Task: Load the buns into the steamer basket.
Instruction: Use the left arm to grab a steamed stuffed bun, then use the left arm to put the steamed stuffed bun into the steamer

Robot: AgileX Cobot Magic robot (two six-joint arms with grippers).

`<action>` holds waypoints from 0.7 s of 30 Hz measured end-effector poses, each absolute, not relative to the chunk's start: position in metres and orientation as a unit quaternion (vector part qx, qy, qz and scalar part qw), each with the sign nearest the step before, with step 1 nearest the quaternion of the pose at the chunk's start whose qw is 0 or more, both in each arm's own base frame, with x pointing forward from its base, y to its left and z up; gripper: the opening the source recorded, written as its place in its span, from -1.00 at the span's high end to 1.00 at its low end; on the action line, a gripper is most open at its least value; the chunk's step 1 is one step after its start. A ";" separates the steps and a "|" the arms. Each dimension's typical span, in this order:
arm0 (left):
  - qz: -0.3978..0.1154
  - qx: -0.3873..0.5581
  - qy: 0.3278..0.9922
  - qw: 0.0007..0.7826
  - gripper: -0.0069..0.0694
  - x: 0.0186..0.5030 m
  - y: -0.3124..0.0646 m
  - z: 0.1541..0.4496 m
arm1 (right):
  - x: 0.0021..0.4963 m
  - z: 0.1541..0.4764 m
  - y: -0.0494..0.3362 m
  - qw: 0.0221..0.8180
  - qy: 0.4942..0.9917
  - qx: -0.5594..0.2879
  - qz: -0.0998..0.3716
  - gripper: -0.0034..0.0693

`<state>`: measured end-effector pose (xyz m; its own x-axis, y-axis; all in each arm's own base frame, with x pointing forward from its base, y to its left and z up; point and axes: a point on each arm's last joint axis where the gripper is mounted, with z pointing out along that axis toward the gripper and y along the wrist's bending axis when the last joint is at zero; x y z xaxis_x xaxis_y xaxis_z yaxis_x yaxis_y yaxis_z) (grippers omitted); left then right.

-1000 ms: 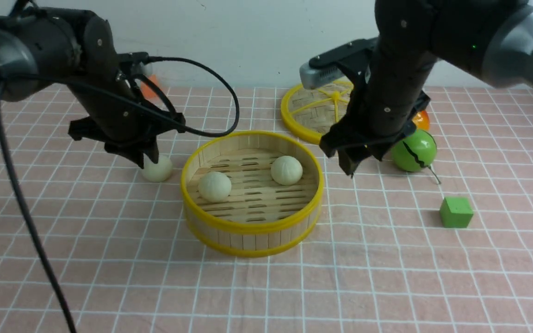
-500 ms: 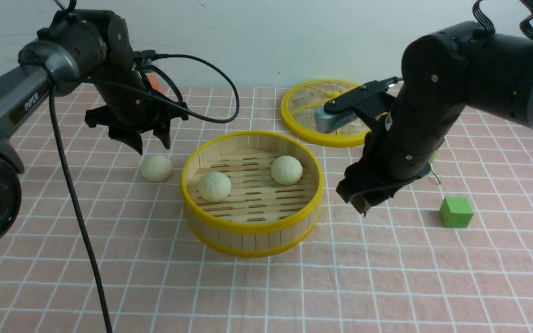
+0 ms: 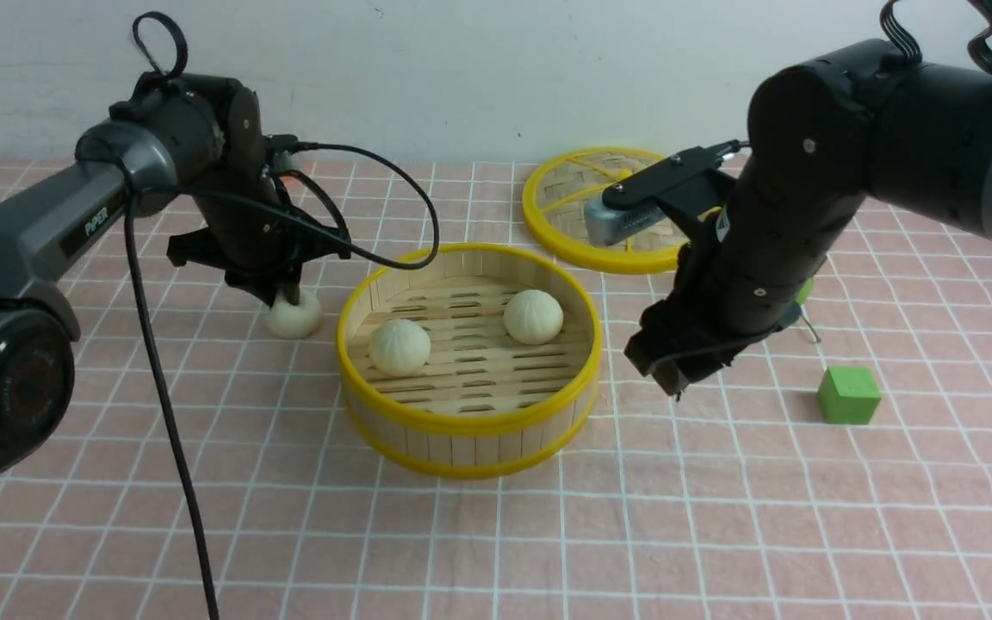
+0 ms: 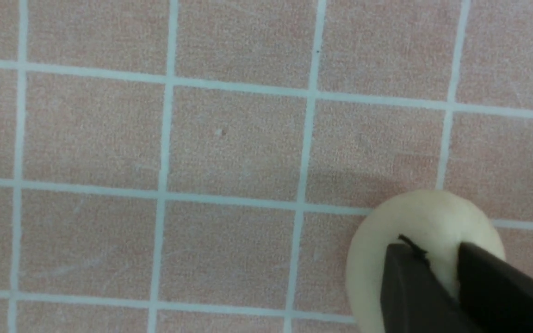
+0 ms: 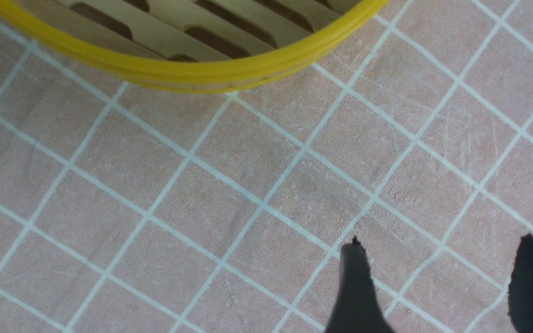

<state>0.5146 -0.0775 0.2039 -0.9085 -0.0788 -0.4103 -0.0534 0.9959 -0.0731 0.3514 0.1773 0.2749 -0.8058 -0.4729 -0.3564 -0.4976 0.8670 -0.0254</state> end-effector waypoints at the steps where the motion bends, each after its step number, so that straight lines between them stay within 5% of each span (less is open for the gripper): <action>1: -0.033 -0.033 0.976 0.213 0.78 0.513 -0.079 0.211 | 0.351 0.275 0.177 0.177 0.950 -0.256 0.034 -0.28; 5: -0.056 0.001 0.971 0.232 0.84 0.496 -0.098 0.254 | 0.351 0.275 0.177 0.176 0.950 -0.256 0.034 -0.28; 7: -0.099 0.063 0.961 0.251 0.84 0.470 -0.127 0.304 | 0.351 0.275 0.177 0.176 0.950 -0.256 0.034 -0.28; 10: -0.141 0.117 0.953 0.242 0.84 0.447 -0.157 0.327 | 0.351 0.275 0.177 0.178 0.950 -0.256 0.034 -0.28; 14: -0.157 0.155 0.955 0.201 0.84 0.434 -0.188 0.311 | 0.351 0.275 0.177 0.178 0.950 -0.256 0.034 -0.28; 16: -0.140 0.164 0.960 0.179 0.82 0.437 -0.201 0.278 | 0.351 0.274 0.177 0.173 0.951 -0.256 0.033 -0.28; 21: -0.130 0.160 0.964 0.170 0.56 0.453 -0.210 0.230 | 0.350 0.274 0.176 0.167 0.951 -0.257 0.031 -0.28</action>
<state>0.4530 -0.2101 0.2303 -0.8908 0.2651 -0.3691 0.3535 0.9146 -0.1964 0.3497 0.1761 0.2741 -0.8124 -0.4781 -0.3339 -0.4985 0.8664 -0.0276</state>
